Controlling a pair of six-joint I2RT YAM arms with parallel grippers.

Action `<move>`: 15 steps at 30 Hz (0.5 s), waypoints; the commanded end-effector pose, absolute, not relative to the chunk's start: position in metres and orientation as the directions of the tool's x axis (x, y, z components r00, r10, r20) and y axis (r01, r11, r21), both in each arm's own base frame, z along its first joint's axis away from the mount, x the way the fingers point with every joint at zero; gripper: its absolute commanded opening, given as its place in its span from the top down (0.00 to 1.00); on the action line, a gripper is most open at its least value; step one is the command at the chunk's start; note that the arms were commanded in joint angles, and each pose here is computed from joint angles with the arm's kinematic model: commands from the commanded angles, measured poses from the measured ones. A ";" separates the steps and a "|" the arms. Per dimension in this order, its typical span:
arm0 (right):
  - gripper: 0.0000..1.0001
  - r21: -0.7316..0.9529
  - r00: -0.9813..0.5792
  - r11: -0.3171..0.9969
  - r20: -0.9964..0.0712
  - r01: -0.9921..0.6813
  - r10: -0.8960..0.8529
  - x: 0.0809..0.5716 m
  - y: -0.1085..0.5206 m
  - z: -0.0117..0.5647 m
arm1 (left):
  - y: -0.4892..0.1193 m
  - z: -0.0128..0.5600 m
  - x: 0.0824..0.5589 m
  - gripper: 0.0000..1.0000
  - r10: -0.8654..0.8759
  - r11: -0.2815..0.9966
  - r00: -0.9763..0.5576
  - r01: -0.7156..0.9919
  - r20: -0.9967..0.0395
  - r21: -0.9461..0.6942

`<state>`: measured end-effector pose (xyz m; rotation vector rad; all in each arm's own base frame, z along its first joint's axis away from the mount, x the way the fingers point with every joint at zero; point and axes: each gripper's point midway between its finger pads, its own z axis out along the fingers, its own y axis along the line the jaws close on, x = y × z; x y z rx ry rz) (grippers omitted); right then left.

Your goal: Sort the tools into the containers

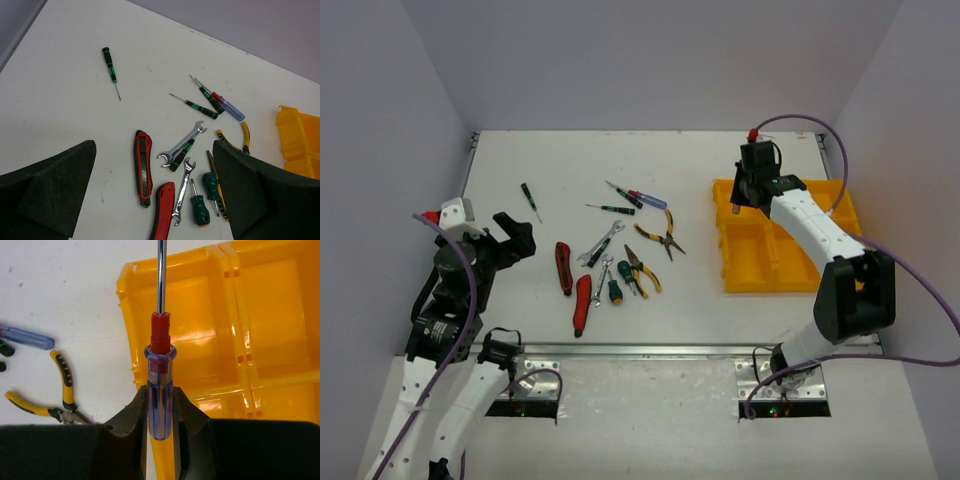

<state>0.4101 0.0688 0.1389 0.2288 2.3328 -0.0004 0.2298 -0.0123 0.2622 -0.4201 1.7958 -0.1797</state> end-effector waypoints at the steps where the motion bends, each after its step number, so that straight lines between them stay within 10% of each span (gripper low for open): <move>1: 1.00 0.134 -0.570 0.934 -0.760 0.332 0.312 0.462 0.057 0.152 | -0.013 0.274 0.235 0.00 -0.375 0.922 -0.168 -0.168 -0.912 -0.348; 8: 0.95 0.128 -0.602 0.891 -0.694 0.436 0.395 0.478 0.042 0.117 | -0.014 0.276 0.234 0.00 -0.375 0.923 -0.161 -0.154 -0.913 -0.352; 15: 0.55 0.177 -0.602 0.891 -0.680 0.418 0.417 0.477 0.050 0.117 | -0.014 0.275 0.234 0.00 -0.374 0.924 -0.165 -0.154 -0.913 -0.351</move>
